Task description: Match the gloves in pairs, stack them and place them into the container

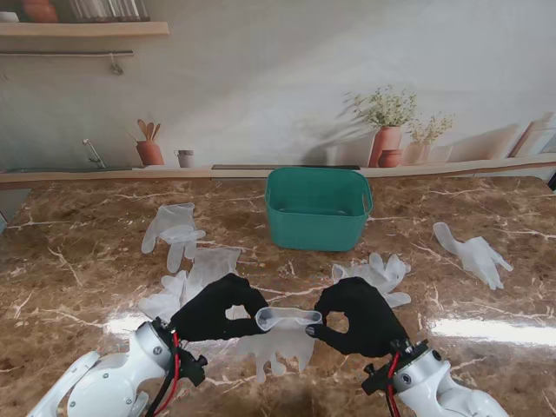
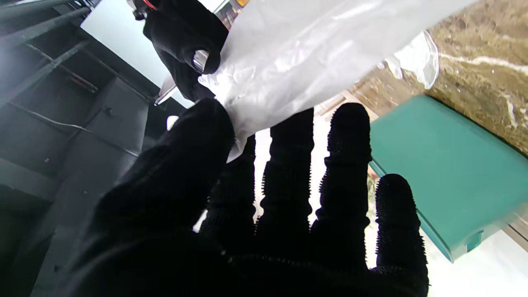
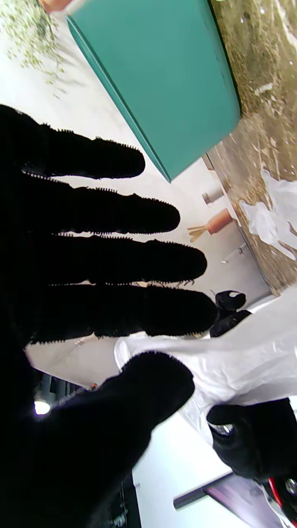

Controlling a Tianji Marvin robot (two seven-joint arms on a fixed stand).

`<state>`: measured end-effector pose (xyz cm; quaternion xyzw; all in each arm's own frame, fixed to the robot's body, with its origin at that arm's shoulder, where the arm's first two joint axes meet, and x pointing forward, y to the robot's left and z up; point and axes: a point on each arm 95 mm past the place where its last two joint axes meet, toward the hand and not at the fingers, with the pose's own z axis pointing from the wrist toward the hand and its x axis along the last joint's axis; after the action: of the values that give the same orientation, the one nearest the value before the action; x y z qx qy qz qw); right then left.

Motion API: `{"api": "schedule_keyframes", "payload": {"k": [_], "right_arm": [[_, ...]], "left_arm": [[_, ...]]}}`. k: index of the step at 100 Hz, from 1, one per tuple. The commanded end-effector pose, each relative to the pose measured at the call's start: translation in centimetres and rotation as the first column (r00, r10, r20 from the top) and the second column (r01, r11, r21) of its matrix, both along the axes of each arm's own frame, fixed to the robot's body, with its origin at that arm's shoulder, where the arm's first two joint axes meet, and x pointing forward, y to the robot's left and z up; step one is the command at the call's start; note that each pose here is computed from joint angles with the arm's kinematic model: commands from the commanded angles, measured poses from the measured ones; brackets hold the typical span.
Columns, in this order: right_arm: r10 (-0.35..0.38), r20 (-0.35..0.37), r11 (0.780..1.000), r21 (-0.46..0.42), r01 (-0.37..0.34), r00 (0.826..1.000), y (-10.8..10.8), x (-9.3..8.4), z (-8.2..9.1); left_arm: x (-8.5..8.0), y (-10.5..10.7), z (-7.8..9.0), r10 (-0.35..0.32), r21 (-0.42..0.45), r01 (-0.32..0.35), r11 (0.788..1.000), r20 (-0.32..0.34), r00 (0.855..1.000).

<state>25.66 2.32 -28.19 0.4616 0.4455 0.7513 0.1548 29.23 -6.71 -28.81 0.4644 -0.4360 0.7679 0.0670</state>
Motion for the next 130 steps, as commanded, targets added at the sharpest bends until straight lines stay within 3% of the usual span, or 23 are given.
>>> {"api": "schedule_keyframes", "payload": {"k": [1, 15, 25, 38, 49, 65, 86, 106, 130], "right_arm": [[0.044, -0.005, 0.999, -0.014, -0.044, 0.999, 0.6, -1.1, -0.2], [0.074, 0.022, 0.997, -0.004, -0.074, 0.997, 1.1, -1.7, 0.0], [0.079, 0.021, 0.997, 0.017, -0.079, 0.997, 1.2, -2.0, 0.1], [0.091, -0.032, 0.993, 0.079, -0.089, 0.995, 1.2, -2.4, 0.0], [0.084, -0.086, 0.991, 0.107, -0.074, 0.993, 1.2, -1.9, -0.4], [0.044, -0.191, 0.995, 0.097, -0.026, 0.981, 1.2, 0.8, -1.9], [-0.025, -0.274, 0.997, 0.062, 0.044, 0.961, 1.3, 5.6, -4.6], [-0.126, -0.246, 0.99, 0.031, 0.138, 0.961, 1.1, 9.9, -6.9], [-0.218, -0.185, 0.976, -0.045, 0.214, 0.958, 0.7, 12.7, -8.1]], "left_arm": [[-1.3, 0.4, -0.3, -0.026, 0.001, 0.026, 1.0, -0.02, 0.999], [-2.3, 0.5, -0.4, -0.049, -0.02, 0.048, 0.999, -0.039, 0.998], [-2.8, 0.5, -0.5, -0.068, -0.071, 0.061, 0.996, -0.095, 0.993], [-3.0, 0.6, -0.9, -0.087, -0.113, 0.069, 0.991, -0.168, 0.982], [-2.4, 0.9, -1.5, -0.064, -0.087, 0.046, 0.995, -0.213, 0.975], [-0.4, 0.9, -2.9, -0.001, -0.017, -0.004, 1.0, -0.277, 0.961], [3.6, 0.0, -4.6, 0.096, 0.103, -0.069, 0.992, -0.291, 0.952], [7.6, -1.8, -5.4, 0.177, 0.205, -0.131, 0.97, -0.226, 0.958], [10.8, -3.6, -6.5, 0.253, 0.302, -0.194, 0.933, -0.168, 0.953]]}}
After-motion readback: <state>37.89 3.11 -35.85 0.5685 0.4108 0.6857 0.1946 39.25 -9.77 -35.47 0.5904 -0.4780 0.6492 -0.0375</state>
